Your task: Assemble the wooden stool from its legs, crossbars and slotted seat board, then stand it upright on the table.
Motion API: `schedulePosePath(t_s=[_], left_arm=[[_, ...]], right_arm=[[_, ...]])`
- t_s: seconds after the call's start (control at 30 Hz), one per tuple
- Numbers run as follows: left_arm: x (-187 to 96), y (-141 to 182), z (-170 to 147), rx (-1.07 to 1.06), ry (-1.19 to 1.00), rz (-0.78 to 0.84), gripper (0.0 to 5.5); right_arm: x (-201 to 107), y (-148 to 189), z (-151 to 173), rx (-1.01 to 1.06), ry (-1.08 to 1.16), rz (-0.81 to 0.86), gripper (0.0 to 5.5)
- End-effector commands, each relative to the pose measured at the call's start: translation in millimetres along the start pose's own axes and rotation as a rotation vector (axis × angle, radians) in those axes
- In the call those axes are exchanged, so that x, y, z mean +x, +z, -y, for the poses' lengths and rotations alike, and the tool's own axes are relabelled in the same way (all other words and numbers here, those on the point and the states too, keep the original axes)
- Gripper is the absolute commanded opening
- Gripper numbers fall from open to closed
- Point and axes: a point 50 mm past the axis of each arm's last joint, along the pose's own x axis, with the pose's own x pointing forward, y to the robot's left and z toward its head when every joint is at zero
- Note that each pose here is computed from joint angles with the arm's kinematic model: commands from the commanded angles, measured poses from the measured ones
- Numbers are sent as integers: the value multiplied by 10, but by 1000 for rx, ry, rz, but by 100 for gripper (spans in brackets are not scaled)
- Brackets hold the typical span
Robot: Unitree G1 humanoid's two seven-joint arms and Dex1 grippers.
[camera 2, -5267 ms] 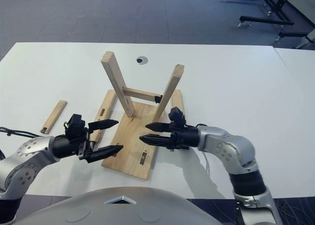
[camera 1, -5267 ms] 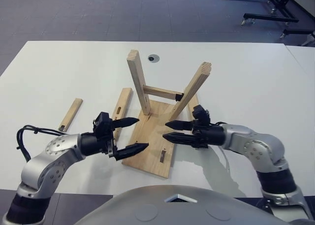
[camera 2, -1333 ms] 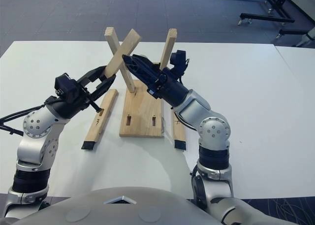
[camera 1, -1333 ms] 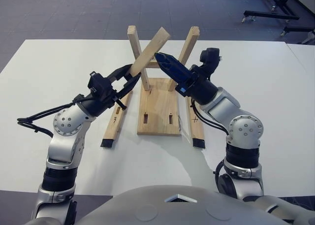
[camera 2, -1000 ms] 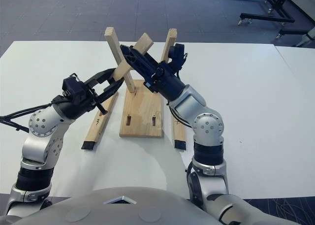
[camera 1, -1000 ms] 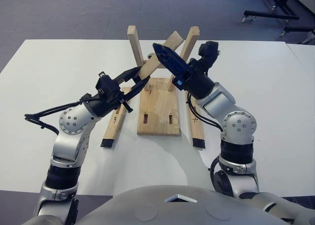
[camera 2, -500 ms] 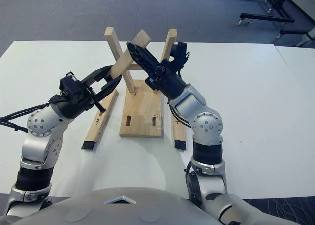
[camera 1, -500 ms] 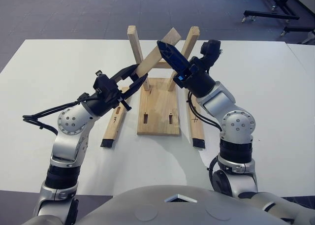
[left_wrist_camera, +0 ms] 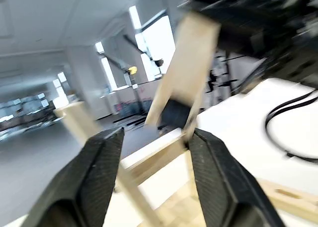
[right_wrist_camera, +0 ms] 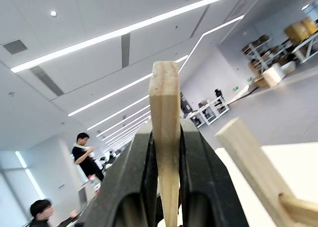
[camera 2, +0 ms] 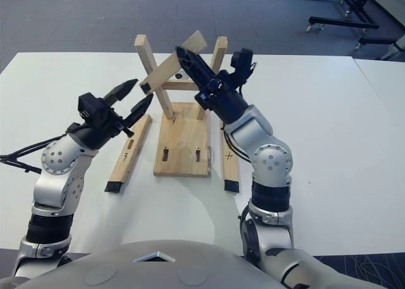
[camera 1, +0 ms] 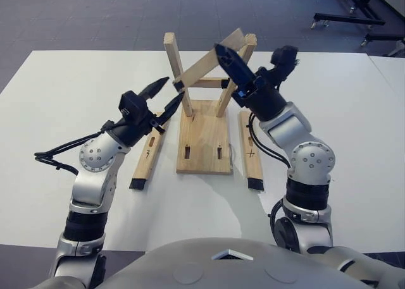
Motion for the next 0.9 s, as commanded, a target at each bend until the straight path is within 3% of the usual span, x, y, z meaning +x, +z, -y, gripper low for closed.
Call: schedulePosePath(t_s=[0.03, 0.17, 0.3, 0.4, 0.9], left_arm=[[-285, -61, -161, -10, 155, -74, 272], [-480, -87, -128, -5, 258, -125, 272], [-522, -22, -126, -8, 367, -111, 272], [-528, 55, -198, -8, 450, -88, 272], [-280, 61, -193, -5, 353, -113, 272]], right_arm=[[-183, 219, -25, -80, -166, 62, 38], [-374, 304, -3, -158, -342, 61, 38], [-759, 140, -21, -347, -550, -101, 38], [-854, 22, -117, -383, -591, -165, 38], [-1173, -216, 130, -467, -890, -212, 38]])
